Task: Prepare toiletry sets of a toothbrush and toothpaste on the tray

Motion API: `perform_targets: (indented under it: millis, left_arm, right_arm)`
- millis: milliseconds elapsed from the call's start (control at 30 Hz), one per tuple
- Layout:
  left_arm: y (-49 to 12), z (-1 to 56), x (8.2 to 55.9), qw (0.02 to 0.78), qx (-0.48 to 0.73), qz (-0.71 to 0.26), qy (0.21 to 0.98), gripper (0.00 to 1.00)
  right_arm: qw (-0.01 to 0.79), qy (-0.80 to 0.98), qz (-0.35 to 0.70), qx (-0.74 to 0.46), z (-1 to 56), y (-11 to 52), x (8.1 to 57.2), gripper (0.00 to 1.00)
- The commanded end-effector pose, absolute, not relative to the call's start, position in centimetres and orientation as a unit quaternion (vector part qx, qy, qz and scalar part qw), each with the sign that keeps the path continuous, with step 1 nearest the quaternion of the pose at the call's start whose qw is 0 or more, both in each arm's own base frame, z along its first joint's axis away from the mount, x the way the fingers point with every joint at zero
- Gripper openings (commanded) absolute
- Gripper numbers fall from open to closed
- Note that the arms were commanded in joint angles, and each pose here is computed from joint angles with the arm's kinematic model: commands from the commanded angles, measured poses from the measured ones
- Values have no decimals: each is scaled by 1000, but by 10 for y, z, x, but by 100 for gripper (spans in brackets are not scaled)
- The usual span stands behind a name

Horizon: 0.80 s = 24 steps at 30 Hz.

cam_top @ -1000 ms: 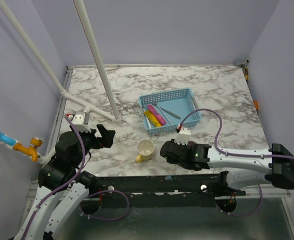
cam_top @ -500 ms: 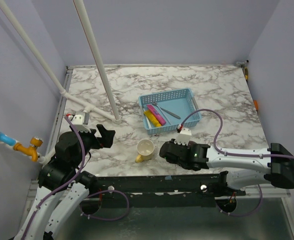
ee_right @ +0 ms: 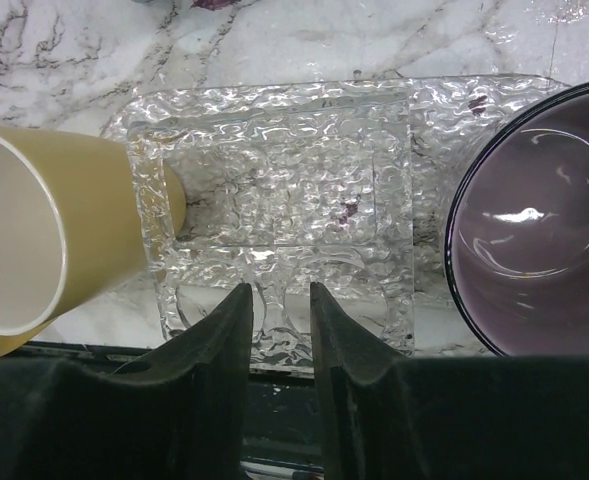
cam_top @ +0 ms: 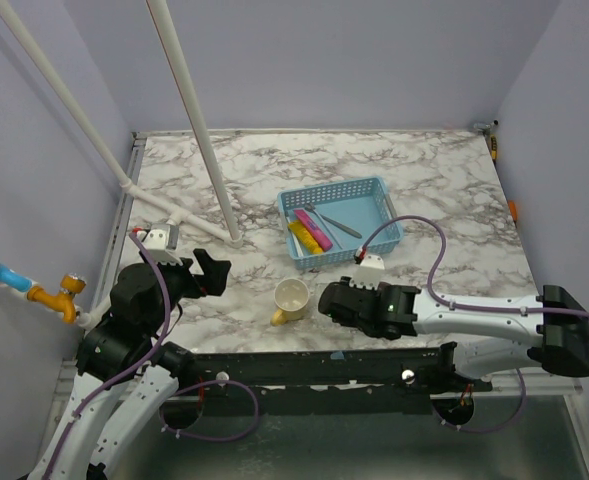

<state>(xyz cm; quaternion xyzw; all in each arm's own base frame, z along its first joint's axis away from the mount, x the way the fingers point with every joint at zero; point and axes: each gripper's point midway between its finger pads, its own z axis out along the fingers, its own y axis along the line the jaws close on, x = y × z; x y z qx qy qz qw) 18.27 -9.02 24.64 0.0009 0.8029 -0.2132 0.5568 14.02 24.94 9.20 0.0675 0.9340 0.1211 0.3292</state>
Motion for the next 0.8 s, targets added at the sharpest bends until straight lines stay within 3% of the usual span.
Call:
perform_targets:
  millis: [0, 467, 767]
  left_arm:
    - [-86, 243, 183, 554, -8, -205, 807, 99]
    - [-86, 242, 183, 554, -8, -203, 807, 99]
    - [-83, 240, 185, 552, -13, -195, 811, 99]
  right_arm:
    - [352, 927, 110, 73, 105, 247, 147, 33]
    - [388, 915, 101, 35, 167, 259, 159, 35]
    - [430, 901, 55, -25, 203, 278, 195, 43]
